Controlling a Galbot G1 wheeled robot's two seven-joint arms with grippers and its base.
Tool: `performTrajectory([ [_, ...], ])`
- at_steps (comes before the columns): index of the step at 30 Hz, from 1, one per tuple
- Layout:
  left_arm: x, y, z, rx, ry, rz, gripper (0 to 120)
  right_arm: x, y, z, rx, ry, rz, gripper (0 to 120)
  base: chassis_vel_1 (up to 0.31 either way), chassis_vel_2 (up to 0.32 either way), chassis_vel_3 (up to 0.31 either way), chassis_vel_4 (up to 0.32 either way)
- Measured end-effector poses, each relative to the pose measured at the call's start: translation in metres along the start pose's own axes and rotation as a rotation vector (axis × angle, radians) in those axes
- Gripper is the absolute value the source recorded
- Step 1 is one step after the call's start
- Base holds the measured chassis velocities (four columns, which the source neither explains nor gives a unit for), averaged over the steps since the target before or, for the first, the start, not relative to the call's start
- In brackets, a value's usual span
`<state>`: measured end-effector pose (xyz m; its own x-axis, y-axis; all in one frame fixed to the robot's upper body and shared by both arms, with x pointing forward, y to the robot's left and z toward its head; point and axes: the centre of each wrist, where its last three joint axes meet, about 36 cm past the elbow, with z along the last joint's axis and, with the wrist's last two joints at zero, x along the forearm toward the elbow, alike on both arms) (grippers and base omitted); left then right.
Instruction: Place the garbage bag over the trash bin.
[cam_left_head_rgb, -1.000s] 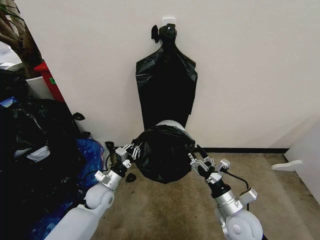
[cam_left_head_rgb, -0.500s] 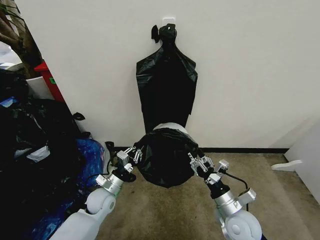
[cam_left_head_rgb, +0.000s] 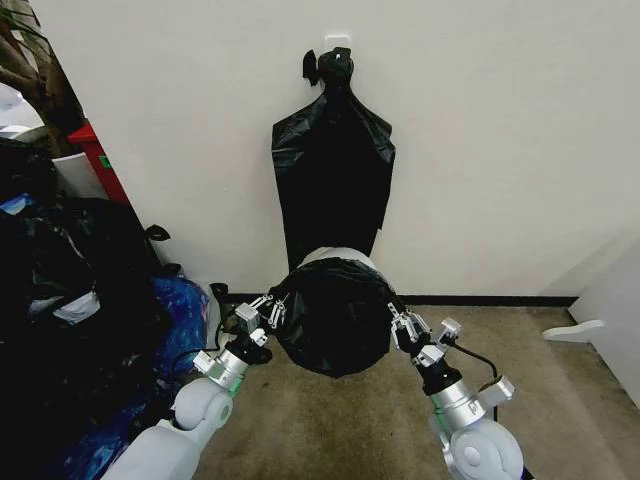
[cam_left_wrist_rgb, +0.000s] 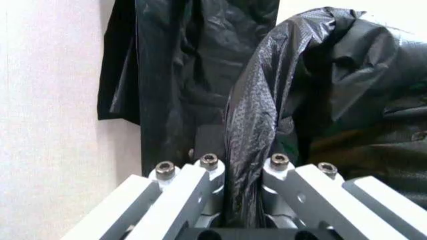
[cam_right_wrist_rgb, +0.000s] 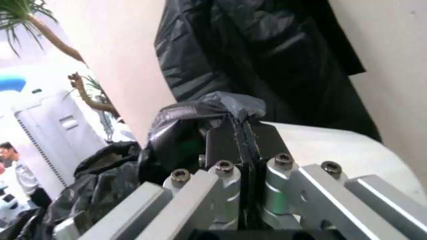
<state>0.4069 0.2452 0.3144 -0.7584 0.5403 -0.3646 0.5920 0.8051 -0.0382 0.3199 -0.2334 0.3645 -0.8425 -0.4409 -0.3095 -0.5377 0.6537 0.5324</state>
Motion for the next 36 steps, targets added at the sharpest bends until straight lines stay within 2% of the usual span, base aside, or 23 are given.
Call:
performTrajectory([
  [9, 0.003, 0.001, -0.002, 0.026, -0.003, 0.034, 4, -0.001, -0.043, 0.002, 0.077, -0.008, 0.042, 0, 0.000, 0.000, 0.000, 0.000],
  [13, 0.003, -0.003, -0.006, 0.045, 0.007, 0.038, 4, 0.001, -0.073, 0.008, 0.185, -0.018, -0.002, 0, 0.000, 0.000, 0.000, 0.000],
  [17, 0.003, -0.004, -0.007, 0.052, 0.009, 0.038, 4, 0.002, -0.080, 0.009, 0.220, -0.019, -0.017, 0, 0.000, 0.000, 0.000, 0.000],
  [21, 0.002, -0.011, -0.011, 0.076, 0.016, 0.025, 4, 0.001, -0.102, 0.014, 0.386, -0.039, -0.065, 2, 0.000, 0.000, 0.000, 0.000],
  [22, 0.001, -0.012, -0.011, 0.078, 0.018, 0.020, 4, 0.000, -0.109, 0.015, 0.453, -0.048, -0.071, 8, 0.000, 0.000, 0.000, 0.000],
  [24, 0.001, -0.013, -0.011, 0.078, 0.020, 0.016, 4, 0.000, -0.111, 0.016, 0.480, -0.051, -0.067, 10, 0.000, 0.000, 0.000, 0.000],
  [26, -0.001, -0.016, -0.014, 0.078, 0.027, -0.016, 4, 0.005, -0.122, 0.016, 0.615, -0.048, -0.016, 21, 0.000, 0.000, 0.000, 0.000],
  [27, -0.001, -0.017, -0.014, 0.079, 0.031, -0.028, 4, 0.006, -0.124, 0.016, 0.665, -0.041, 0.017, 22, 0.000, 0.000, 0.000, 0.000],
  [29, -0.002, -0.023, -0.017, 0.079, 0.049, -0.069, 4, 0.011, -0.117, 0.018, 0.752, -0.037, 0.202, 32, 0.000, 0.000, 0.000, 0.000],
  [32, -0.002, -0.027, -0.018, 0.077, 0.060, -0.090, 4, 0.010, -0.107, 0.017, 0.743, -0.052, 0.301, 39, 0.000, 0.000, 0.000, 0.000],
  [33, -0.003, -0.031, -0.019, 0.074, 0.069, -0.105, 4, 0.007, -0.093, 0.011, 0.708, -0.075, 0.378, 44, 0.000, 0.000, 0.000, 0.000],
  [35, -0.004, -0.036, -0.020, 0.078, 0.080, -0.124, 4, 0.001, -0.070, -0.001, 0.638, -0.120, 0.443, 52, 0.000, 0.000, 0.000, 0.000],
  [36, -0.005, -0.040, -0.022, 0.082, 0.084, -0.135, 4, -0.005, -0.048, -0.011, 0.571, -0.153, 0.455, 56, 0.000, 0.000, 0.000, 0.000],
])
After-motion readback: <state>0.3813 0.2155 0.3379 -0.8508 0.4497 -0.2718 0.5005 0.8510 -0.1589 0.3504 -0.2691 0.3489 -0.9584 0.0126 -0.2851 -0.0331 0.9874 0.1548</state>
